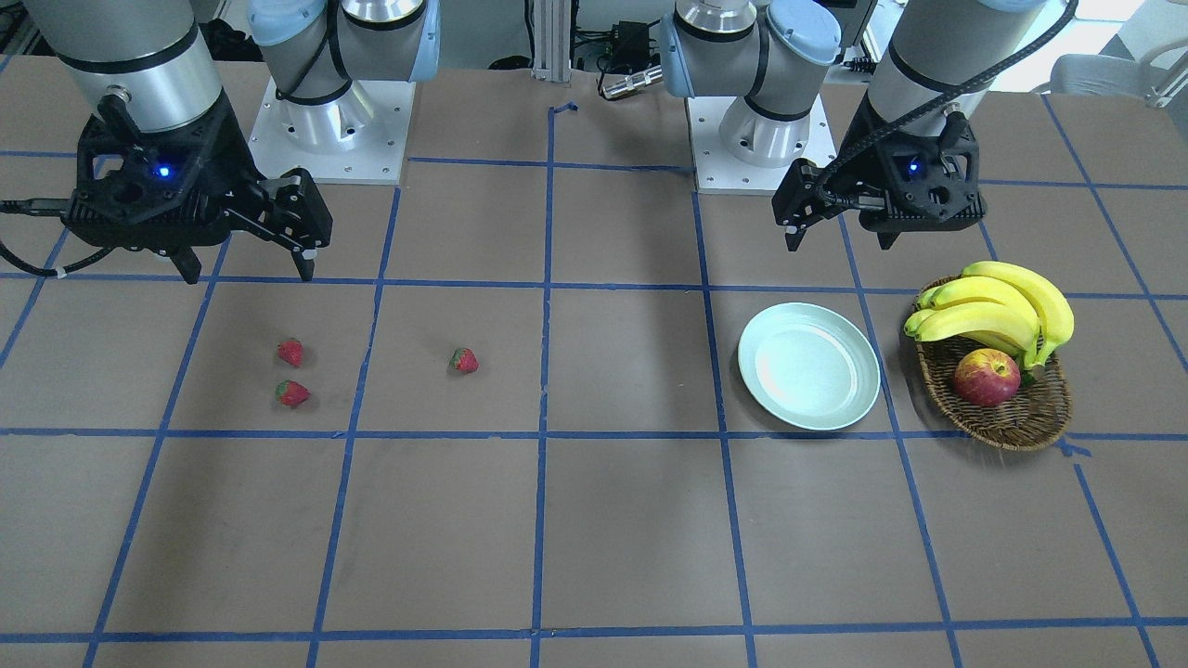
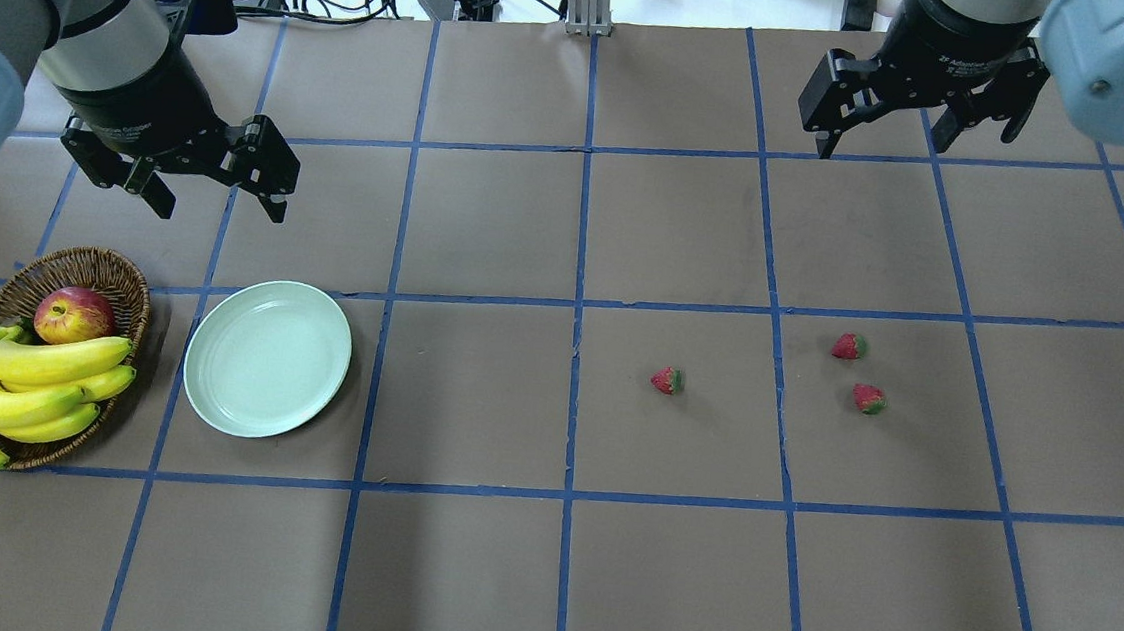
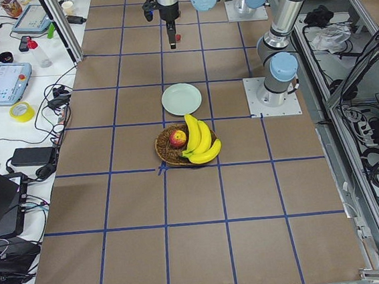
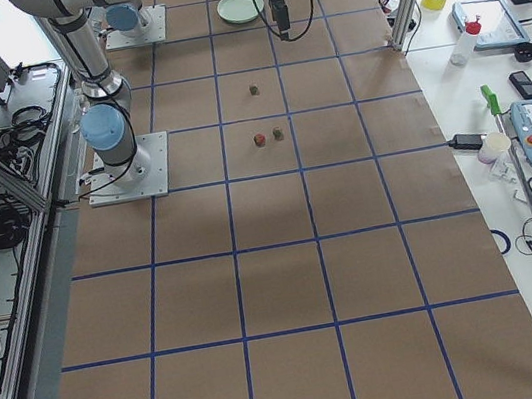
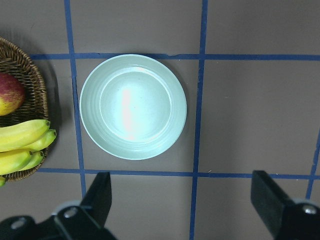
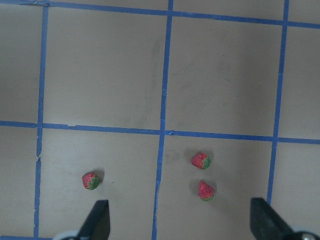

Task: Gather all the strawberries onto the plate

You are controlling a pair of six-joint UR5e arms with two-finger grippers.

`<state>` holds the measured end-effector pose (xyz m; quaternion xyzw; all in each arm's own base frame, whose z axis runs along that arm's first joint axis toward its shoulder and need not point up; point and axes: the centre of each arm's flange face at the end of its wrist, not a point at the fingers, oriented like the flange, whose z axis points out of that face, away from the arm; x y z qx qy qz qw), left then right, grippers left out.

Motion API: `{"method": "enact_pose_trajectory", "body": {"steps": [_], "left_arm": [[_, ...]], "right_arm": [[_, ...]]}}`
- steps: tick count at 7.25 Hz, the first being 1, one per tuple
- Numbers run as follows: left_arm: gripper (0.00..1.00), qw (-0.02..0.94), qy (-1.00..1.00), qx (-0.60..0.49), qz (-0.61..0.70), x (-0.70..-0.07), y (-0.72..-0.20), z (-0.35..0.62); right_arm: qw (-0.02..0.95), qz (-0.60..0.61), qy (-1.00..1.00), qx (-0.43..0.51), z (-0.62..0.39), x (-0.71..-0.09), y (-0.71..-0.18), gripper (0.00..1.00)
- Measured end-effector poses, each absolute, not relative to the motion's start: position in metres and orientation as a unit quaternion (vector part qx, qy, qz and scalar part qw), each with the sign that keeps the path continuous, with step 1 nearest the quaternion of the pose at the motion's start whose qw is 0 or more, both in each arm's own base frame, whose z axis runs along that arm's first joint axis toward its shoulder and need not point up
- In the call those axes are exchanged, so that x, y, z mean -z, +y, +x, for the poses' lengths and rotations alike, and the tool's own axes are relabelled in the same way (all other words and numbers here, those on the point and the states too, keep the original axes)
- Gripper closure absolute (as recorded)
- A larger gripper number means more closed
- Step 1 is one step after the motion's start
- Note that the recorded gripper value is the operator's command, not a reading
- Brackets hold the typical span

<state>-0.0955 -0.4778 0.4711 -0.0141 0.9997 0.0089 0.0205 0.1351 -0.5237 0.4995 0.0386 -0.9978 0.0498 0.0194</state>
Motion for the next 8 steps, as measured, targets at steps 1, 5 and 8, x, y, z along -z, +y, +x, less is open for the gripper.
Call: {"method": "enact_pose_trajectory", "body": {"steps": [1,5,8], "left_arm": [[0.00,0.020,1.000,-0.009,-0.014,-0.4710,-0.4781,-0.0955],[0.00,0.021,1.000,-0.012,-0.014,-0.4695,-0.4781,-0.0955],[0.00,0.020,1.000,-0.014,-0.013,-0.4690,-0.4757,-0.0956]], "right_arm": [[0.019,0.039,-0.998,-0.050,0.1350,-0.4993,-0.5237,0.00],[0.016,0.044,-0.998,-0.051,0.1354,-0.5017,-0.5234,0.00],[0.014,0.037,-0.998,-0.049,0.1338,-0.5021,-0.5246,0.00]]}}
